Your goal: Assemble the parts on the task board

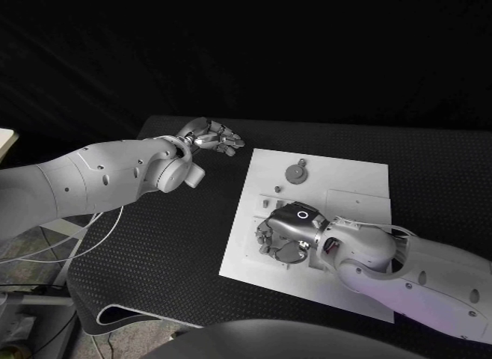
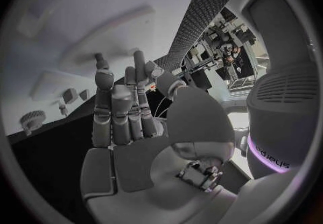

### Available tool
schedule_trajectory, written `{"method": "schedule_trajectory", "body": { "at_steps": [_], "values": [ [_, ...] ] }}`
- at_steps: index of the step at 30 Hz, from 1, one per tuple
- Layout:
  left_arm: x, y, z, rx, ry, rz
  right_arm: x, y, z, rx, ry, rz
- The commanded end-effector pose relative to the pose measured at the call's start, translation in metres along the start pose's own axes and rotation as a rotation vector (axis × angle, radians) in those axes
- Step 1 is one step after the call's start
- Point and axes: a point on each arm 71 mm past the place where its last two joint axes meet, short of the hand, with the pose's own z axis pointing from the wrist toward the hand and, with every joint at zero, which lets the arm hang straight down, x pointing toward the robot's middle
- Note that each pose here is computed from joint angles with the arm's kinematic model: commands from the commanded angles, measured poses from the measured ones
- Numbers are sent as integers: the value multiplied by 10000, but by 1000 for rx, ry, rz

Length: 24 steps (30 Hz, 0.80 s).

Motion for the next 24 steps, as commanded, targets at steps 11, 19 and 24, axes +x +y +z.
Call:
{"method": "schedule_trajectory", "body": {
  "at_steps": [11, 19, 24],
  "values": [
    [2, -24, 4, 12, 4, -6, 9, -50, -57, 25, 12, -27],
    [3, -25, 5, 12, 4, -6, 14, -80, -71, 44, 22, -32],
    [5, -25, 5, 12, 4, -6, 10, -71, -60, 44, 20, -35]
  ]
}}
